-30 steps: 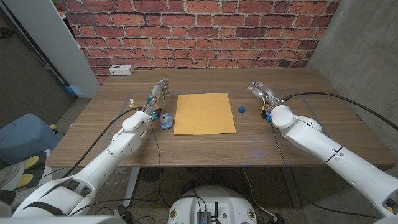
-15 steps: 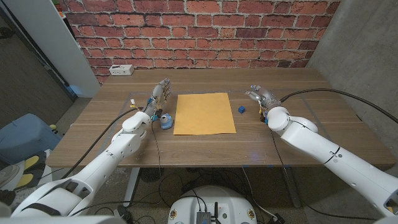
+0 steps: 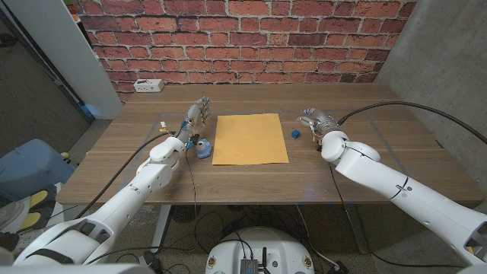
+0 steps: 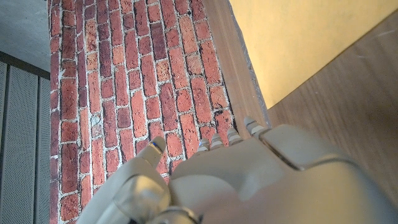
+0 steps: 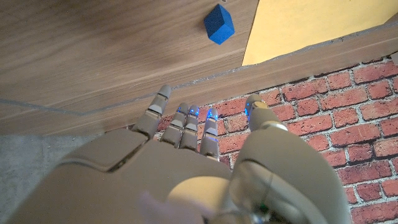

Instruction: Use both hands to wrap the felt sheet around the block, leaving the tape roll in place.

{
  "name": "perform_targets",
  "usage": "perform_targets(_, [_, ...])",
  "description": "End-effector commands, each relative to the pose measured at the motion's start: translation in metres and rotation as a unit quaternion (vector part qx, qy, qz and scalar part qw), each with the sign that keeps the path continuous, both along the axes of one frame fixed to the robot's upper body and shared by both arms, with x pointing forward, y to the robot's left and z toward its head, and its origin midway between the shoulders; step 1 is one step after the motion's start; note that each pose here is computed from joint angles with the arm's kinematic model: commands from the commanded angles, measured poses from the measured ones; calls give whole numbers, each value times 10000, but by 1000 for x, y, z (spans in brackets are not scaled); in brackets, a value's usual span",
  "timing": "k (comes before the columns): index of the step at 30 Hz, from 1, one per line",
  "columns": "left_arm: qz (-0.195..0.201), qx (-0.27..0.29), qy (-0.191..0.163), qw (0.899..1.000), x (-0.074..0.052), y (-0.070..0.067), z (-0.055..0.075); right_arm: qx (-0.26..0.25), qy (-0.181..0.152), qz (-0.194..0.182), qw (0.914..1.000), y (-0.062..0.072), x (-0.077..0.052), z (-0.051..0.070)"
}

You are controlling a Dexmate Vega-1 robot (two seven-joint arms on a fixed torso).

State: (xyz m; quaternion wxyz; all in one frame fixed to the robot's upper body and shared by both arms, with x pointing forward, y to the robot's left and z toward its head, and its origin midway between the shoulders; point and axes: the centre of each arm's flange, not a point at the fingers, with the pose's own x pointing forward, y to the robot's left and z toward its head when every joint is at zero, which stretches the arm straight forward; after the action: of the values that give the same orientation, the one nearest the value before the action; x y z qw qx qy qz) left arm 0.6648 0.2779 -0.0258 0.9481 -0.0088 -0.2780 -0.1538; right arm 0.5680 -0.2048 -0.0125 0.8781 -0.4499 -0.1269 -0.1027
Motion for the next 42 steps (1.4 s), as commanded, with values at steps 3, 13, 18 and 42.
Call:
perform_targets(3, [-6,-18,19,10000,1,3,-2,-616,44,-446,9971,18,4,2])
perform_targets(13, [27,-56,48,10000,1,6,-4,-941,67,-654,9934,26,14,3])
perform_targets(18, [40,-70,50,10000,1,6,-5,-1093,80,-762,9910,29,18,3])
perform_targets(42, [59,-64,92,9999,2,6,-6,-1456,331,-781,9857,39,32,-8])
